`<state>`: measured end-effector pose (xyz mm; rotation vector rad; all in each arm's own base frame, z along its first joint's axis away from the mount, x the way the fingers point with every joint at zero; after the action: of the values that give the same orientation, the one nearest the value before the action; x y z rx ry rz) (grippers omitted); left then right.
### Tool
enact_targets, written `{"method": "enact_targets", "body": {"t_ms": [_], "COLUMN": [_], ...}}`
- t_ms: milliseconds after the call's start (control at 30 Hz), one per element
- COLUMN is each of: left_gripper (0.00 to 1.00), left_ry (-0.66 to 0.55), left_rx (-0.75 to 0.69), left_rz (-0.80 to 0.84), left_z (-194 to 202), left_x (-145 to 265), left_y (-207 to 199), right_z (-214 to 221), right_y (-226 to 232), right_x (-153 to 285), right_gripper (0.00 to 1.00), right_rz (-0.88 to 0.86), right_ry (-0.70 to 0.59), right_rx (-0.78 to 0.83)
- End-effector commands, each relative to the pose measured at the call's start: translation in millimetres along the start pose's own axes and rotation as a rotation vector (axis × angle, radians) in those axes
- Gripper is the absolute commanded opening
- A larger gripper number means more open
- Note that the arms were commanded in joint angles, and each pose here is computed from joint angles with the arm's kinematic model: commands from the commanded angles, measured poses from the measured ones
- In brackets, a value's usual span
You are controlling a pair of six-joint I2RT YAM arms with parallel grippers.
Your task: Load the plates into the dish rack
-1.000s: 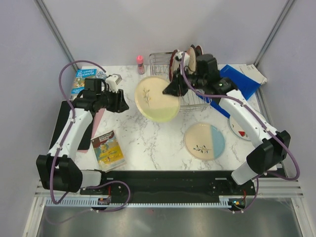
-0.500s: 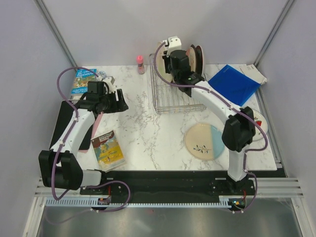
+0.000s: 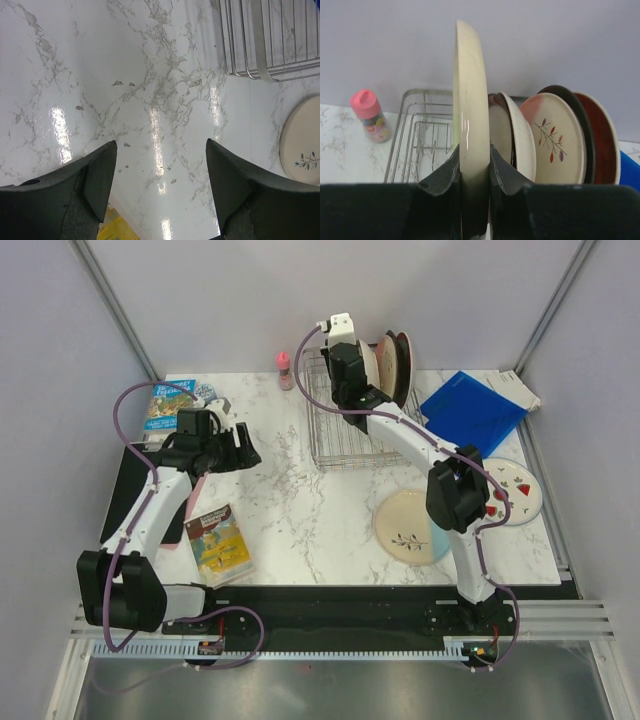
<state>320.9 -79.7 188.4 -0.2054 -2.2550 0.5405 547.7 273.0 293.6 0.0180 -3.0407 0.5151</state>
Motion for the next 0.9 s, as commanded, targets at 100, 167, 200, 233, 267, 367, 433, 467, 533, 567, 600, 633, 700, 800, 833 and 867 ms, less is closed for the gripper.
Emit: {"method": "enact_targets", "body": {"t_ms": [100,167,200,233,267,367,433,467,533,567,600,633,700,800,833,867], "left_gripper": [0.78,0.78,0.78,0.78,0.78,0.78,0.78,0.78,0.78,0.78,0.78,0.78,0.78,0.78,0.78,0.78], "left_ry": [-0.012,-0.015,-0.013,-0.013,-0.015,-0.007,-0.005,-0.003,0.003,0.005,0.006,0.009,0.015,0.022,0.024,0.018], "left_rx": [0.015,0.015,0.013,0.013,0.013,0.014,0.013,0.015,0.015,0.014,0.016,0.016,0.020,0.025,0.025,0.024], "left_rz": [0.064,0.071,0.072,0.073,0.072,0.071,0.069,0.067,0.068,0.068,0.068,0.067,0.066,0.069,0.073,0.076], "left_z": [-2,-5,-5,-5,-6,-5,-4,-4,-3,-3,-3,-3,-3,-4,-4,-6], "left_x": [-1,-1,-1,-2,-2,-3,-4,-5,-6,-7,-7,-8,-11,-13,-13,-13], "left_y": [-11,-13,-13,-13,-14,-13,-12,-12,-11,-12,-11,-11,-11,-11,-12,-13], "right_z": [-73,-65,-63,-57,-56,-45,-38,-37,-32,-29,-29,-33,-36,-34,-27,-22], "right_y": [-30,-24,-23,-20,-20,-20,-19,-21,-21,-21,-23,-24,-25,-23,-19,-18], "right_x": [-8,-13,-15,-17,-19,-25,-29,-31,-32,-34,-34,-32,-31,-30,-31,-32], "right_gripper": [0.00,0.00,0.00,0.00,0.00,0.00,0.00,0.00,0.00,0.00,0.00,0.00,0.00,0.00,0.00,0.00], "right_rz": [0.132,0.128,0.132,0.132,0.133,0.143,0.144,0.148,0.152,0.152,0.156,0.153,0.146,0.138,0.133,0.130], "right_ry": [-0.210,-0.196,-0.194,-0.184,-0.181,-0.165,-0.156,-0.155,-0.142,-0.138,-0.136,-0.143,-0.142,-0.127,-0.111,-0.100], "right_rx": [-0.140,-0.137,-0.136,-0.130,-0.127,-0.119,-0.116,-0.117,-0.114,-0.113,-0.117,-0.127,-0.136,-0.133,-0.123,-0.120]}}
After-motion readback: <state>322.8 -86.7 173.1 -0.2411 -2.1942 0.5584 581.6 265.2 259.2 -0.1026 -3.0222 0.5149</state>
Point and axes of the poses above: each gripper's point midway between its finger pads, its own x axis back along the fingers, its own y axis along the line the jaws close on, z = x × y, the point moved 3 cm from there along x, back along the fingers, and after that the axes turned 10 degrees about x, right-handed, at the moved point
